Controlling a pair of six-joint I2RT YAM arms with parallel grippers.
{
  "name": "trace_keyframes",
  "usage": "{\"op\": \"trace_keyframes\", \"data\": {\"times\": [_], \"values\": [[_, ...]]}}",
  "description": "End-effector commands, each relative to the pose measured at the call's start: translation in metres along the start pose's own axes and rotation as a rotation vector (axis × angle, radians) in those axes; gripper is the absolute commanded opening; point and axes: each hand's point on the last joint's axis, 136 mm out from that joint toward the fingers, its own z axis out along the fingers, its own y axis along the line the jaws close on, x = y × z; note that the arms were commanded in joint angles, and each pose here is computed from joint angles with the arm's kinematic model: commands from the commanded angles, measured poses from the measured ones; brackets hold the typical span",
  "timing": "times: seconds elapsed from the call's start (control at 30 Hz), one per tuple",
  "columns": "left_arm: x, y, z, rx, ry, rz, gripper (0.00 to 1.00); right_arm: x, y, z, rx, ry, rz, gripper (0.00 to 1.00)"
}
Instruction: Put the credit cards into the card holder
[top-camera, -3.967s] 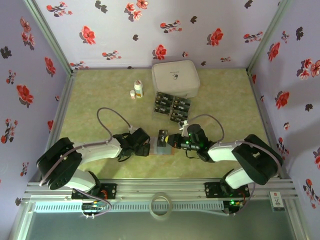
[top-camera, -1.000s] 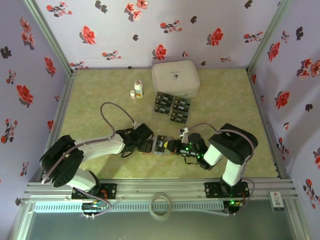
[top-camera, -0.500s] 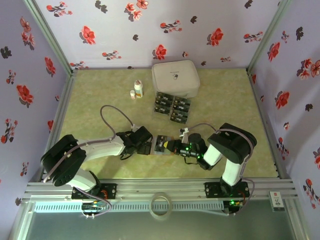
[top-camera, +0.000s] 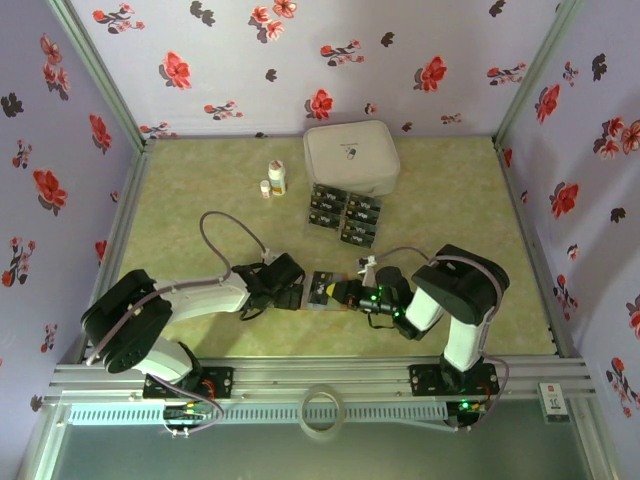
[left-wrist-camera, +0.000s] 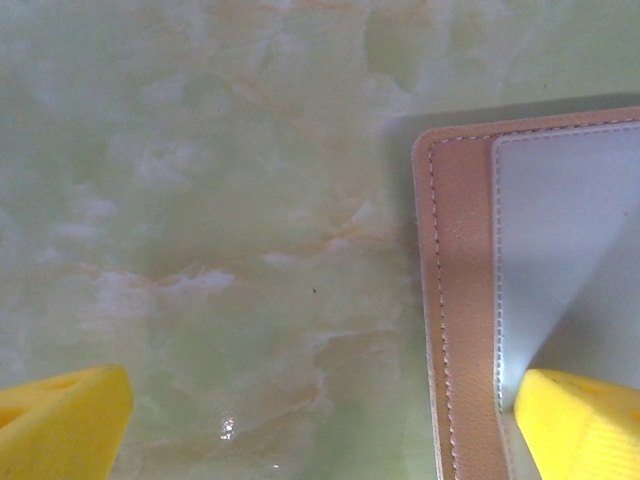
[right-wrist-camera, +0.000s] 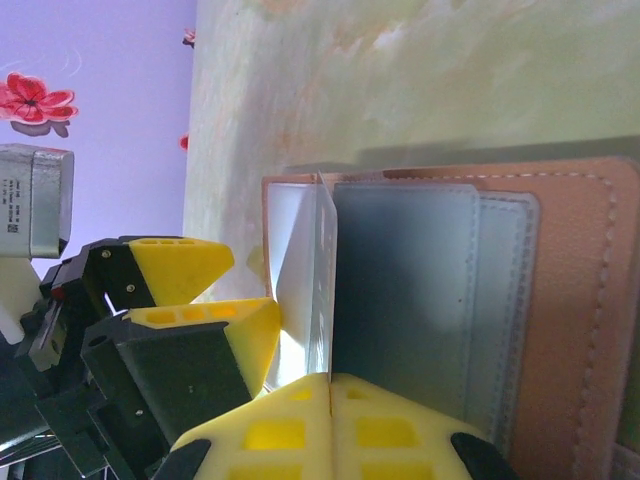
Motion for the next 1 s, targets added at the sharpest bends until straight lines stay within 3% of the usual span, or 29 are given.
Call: {"op": "trace_keyframes", "data": {"times": [0.0, 0.97], "values": [[0.015, 0.014, 0.006, -0.059, 0.031, 0.008, 1.00, 0.006, 0.006, 0.005, -0.033, 0.032, 0.000, 0.00], [0.015, 0.015, 0.006, -0.056, 0.029, 0.010, 1.00, 0.021, -0.012, 0.000, 0.023, 0.075, 0.028, 0.00]]}}
